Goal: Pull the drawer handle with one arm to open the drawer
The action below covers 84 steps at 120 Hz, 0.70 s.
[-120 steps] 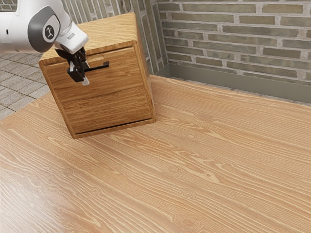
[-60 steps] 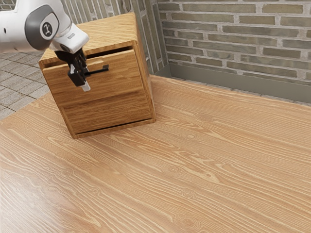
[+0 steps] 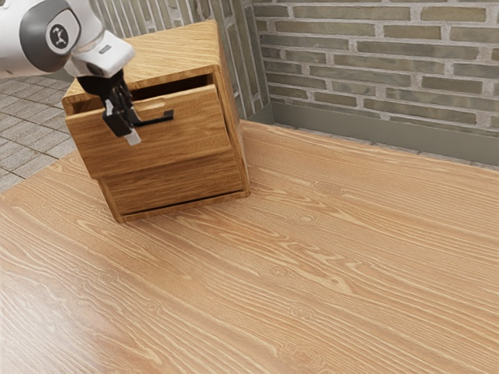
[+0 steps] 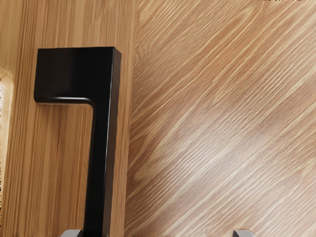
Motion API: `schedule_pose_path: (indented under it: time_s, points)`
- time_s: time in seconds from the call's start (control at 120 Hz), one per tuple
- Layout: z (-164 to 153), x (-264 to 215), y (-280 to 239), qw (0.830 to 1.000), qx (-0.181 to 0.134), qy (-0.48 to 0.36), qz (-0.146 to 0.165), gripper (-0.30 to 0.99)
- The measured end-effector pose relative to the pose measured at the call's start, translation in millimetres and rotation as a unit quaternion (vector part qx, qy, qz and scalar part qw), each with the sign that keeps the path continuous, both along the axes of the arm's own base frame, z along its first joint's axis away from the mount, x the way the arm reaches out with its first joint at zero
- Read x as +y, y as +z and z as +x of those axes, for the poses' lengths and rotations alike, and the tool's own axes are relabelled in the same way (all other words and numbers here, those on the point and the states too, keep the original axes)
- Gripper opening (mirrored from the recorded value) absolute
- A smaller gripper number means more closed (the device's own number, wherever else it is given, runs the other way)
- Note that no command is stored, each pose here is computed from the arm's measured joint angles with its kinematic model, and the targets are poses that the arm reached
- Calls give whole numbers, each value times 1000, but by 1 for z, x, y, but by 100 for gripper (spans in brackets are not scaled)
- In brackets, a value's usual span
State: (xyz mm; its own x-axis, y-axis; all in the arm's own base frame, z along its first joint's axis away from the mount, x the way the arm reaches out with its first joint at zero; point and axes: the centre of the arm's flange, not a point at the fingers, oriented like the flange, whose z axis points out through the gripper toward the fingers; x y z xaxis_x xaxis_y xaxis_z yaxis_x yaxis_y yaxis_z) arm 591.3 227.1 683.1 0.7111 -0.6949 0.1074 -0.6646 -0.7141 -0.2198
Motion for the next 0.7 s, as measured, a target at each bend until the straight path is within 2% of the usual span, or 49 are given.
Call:
schedule_pose_path:
  time_s: [0.7]
  points:
    - [-39,-29,2,999,11,23,-30,36]
